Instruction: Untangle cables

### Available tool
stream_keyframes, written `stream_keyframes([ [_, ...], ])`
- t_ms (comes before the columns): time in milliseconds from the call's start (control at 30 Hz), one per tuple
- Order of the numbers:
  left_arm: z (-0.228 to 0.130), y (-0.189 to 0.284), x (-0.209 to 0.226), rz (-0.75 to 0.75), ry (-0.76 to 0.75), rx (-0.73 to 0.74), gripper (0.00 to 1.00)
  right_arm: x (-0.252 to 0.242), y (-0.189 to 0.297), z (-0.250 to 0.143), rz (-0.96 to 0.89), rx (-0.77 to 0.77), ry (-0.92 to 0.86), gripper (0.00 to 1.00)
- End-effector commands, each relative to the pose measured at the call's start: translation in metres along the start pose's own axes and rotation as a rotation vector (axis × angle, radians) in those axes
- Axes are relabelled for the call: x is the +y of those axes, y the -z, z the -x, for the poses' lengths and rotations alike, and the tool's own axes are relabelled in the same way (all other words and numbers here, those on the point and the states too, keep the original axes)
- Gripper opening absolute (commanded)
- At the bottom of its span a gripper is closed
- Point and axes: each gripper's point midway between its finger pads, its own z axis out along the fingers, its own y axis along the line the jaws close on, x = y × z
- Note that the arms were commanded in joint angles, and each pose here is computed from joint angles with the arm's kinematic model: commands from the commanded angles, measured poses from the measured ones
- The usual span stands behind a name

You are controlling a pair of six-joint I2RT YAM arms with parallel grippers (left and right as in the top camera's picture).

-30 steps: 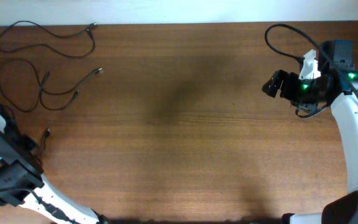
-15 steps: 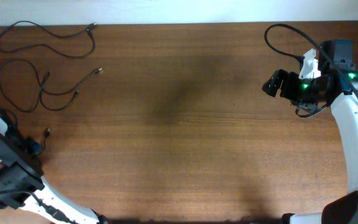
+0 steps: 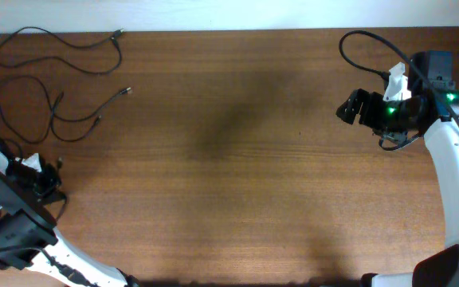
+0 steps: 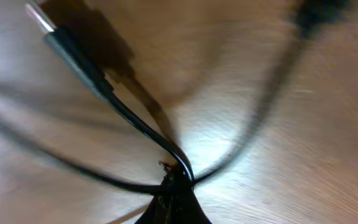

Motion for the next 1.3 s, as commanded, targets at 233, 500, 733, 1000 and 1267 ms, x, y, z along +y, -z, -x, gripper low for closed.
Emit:
stream_keyframes([
  [233, 0.003, -0.006, -0.037, -0.213, -0.184, -0.022, 0.00, 0.001, 0.001, 0.002, 0.006, -0.007, 0.009, 0.98],
  [500, 0.033, 0.051, -0.038, -0.160, -0.224, -0.190, 0.02, 0.001, 0.001, 0.002, 0.007, -0.006, 0.009, 0.99],
  [733, 0.057, 0.079, -0.036, -0.135, -0.181, -0.302, 0.25, 0.001, 0.001, 0.002, 0.006, -0.005, 0.009, 0.99],
  [1000, 0.064, 0.076, 0.022, 0.139, 0.137, -0.318, 0.02, 0.001, 0.001, -0.002, 0.010, 0.010, 0.003, 0.98],
  [1267, 0.049, 0.033, 0.023, 0.131, 0.142, -0.214, 0.00, 0.001, 0.001, -0.003, 0.010, 0.015, 0.001, 0.98],
])
